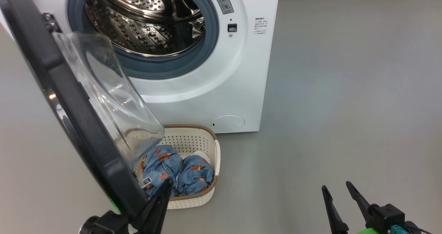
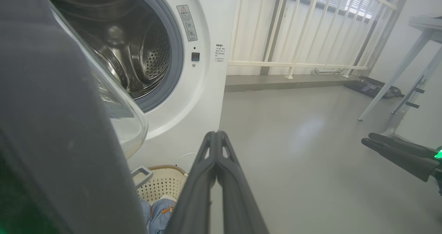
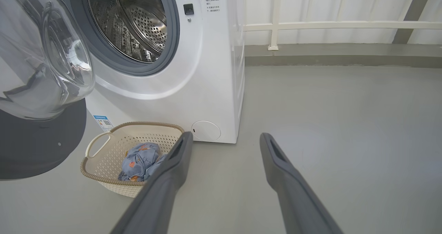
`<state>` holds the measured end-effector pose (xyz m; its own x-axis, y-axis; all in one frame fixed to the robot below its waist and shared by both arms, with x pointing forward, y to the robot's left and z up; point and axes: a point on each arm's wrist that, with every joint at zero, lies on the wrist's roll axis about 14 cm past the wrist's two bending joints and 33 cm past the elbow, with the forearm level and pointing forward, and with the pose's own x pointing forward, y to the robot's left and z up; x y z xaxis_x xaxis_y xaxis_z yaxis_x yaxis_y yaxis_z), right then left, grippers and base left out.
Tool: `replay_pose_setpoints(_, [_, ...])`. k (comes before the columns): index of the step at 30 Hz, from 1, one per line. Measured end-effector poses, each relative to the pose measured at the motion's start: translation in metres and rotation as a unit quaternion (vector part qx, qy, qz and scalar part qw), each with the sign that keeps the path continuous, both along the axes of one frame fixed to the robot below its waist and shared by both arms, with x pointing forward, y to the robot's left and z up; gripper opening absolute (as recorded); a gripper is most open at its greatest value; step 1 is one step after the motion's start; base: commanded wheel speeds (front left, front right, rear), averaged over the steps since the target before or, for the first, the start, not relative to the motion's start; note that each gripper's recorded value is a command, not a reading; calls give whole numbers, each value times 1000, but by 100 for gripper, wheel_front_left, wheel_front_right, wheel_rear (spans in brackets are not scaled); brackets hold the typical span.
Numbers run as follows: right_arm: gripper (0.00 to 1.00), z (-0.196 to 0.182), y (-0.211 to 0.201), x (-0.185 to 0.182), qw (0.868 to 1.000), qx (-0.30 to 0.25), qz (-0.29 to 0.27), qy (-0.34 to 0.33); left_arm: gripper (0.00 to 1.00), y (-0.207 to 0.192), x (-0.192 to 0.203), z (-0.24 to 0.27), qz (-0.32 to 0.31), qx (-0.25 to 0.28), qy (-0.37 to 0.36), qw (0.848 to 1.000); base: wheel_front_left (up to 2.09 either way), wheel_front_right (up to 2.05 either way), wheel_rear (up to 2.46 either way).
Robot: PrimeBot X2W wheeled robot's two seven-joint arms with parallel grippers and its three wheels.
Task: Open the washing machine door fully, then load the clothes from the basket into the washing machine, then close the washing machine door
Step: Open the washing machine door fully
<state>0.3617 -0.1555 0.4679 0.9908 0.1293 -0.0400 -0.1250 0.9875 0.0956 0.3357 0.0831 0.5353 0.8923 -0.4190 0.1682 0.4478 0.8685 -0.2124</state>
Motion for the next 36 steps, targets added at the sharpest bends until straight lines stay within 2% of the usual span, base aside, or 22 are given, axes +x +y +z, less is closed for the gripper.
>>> replay_pose_setpoints(20, [100, -13, 5, 3, 1000, 9, 6, 20, 0, 15, 16, -10, 31, -6, 18, 999, 0, 0, 0])
replay_pose_setpoints(36, [100, -18, 28, 10, 999, 19, 38, 30, 0, 51, 14, -16, 99, -18, 30, 994, 0, 0, 0])
